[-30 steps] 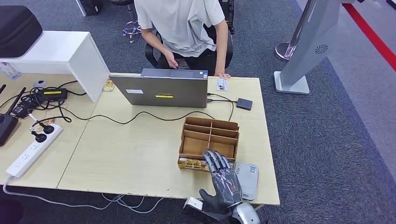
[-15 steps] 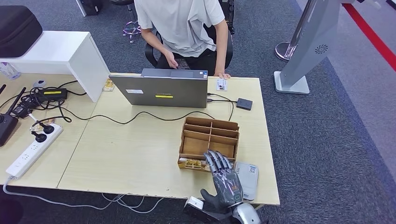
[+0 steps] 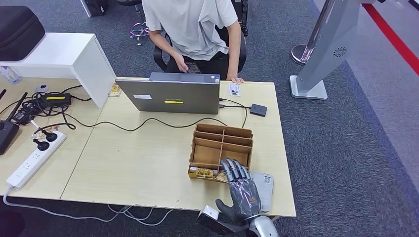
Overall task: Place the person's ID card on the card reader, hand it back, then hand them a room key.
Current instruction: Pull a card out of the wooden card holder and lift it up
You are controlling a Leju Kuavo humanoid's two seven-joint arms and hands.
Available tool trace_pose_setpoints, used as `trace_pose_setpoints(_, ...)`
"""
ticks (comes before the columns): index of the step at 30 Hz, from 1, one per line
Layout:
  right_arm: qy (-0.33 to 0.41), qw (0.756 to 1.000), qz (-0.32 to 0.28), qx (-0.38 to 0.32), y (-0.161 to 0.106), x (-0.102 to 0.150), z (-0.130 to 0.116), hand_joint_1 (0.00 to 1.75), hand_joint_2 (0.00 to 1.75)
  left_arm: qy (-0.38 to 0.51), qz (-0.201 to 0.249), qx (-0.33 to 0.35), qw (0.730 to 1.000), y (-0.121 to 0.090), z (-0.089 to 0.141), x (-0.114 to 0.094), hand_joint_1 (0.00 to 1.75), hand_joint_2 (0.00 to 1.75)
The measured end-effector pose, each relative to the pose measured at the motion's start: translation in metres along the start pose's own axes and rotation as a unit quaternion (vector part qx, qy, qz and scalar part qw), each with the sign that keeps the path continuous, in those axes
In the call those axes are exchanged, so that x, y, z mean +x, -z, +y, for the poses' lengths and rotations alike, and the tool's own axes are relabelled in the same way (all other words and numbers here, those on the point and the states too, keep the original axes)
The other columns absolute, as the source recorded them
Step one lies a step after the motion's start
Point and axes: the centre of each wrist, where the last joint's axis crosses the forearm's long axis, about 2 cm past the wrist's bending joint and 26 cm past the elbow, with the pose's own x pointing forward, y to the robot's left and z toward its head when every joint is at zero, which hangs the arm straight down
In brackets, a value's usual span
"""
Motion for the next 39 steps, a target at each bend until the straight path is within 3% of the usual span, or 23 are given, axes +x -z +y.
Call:
trace_pose_setpoints(7, 0.0, 1.0, 0.004, -0.001, -0.0007, -0.0011, -0.0003, 0.04, 1.75, 0.0, 0.0, 0.0, 1.0, 0.0, 0.0, 0.0, 0.0, 1.75)
trace_pose_setpoints(11, 0.0, 1.0, 0.004, -0.001, -0.0007, -0.0012, -0.0003, 1.75, 1.75, 0.001, 0.0, 0.0, 1.0, 0.0, 0.0, 0.0, 0.0, 1.75)
trace_pose_setpoints(39, 0.017, 1.0, 0.009, -0.002, -0.0006, -0.0016, -0.0018, 1.75, 1.75, -0.007, -0.002, -0.001, 1.0, -0.0001, 0.0004, -0.0006, 0.0, 1.75)
